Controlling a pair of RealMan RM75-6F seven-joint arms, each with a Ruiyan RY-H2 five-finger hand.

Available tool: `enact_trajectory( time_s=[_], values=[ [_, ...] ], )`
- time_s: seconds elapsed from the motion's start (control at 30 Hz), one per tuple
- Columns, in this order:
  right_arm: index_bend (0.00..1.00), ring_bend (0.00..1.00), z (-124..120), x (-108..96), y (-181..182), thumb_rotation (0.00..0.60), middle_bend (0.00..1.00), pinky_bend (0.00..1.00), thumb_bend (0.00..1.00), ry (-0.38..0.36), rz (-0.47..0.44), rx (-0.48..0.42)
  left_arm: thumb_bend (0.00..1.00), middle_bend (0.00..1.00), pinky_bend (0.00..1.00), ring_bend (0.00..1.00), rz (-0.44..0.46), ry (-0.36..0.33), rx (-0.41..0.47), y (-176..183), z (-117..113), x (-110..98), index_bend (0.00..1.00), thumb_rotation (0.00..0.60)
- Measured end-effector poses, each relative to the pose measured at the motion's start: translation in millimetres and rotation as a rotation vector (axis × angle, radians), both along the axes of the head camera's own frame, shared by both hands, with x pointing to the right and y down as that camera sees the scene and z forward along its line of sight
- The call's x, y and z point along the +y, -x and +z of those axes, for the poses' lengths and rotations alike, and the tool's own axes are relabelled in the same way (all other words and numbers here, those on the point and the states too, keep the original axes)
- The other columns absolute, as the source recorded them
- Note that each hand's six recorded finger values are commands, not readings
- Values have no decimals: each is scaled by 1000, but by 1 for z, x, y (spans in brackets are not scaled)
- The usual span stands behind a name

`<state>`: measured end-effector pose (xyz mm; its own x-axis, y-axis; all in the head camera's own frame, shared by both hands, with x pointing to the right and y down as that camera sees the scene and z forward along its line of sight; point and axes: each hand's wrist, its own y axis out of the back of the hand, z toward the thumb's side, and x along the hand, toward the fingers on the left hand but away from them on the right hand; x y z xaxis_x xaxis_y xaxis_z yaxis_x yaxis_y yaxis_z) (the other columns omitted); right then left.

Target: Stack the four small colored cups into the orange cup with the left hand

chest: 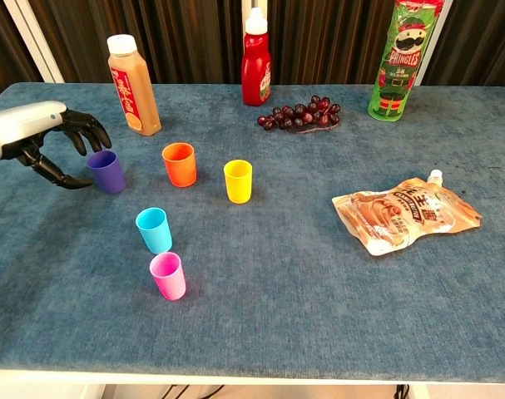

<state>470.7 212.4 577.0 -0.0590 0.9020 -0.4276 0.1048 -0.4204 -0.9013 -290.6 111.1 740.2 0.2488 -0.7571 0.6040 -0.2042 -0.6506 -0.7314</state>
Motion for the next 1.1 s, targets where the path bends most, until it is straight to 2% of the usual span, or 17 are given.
enact_trajectory(
  time_s=[0.3, 0.57, 0.67, 0.93, 1.1],
  values=[
    [0, 0, 0, 0, -2, 600, 0, 0, 245, 0, 8, 0, 249, 454, 179, 390, -10, -30, 1, -2, 5, -4, 447, 600],
    [0, 0, 1, 0, -2, 600, 0, 0, 245, 1, 8, -3, 255, 481, 185, 401, -25, -64, 16, -4, -1, -8, 475, 600],
    [0, 0, 1, 0, -2, 600, 0, 0, 245, -1, 8, -2, 252, 481, 184, 400, -33, -72, 31, -5, -9, -13, 475, 600],
    [0, 0, 2, 0, -1, 600, 0, 0, 248, 1, 4, -4, 246, 481, 173, 393, -63, -104, 137, -28, -50, -37, 475, 600],
    [0, 0, 1, 1, -1, 600, 0, 0, 249, -1, 0, -5, 246, 482, 172, 390, -68, -109, 182, -50, -56, -44, 475, 600]
  ],
)
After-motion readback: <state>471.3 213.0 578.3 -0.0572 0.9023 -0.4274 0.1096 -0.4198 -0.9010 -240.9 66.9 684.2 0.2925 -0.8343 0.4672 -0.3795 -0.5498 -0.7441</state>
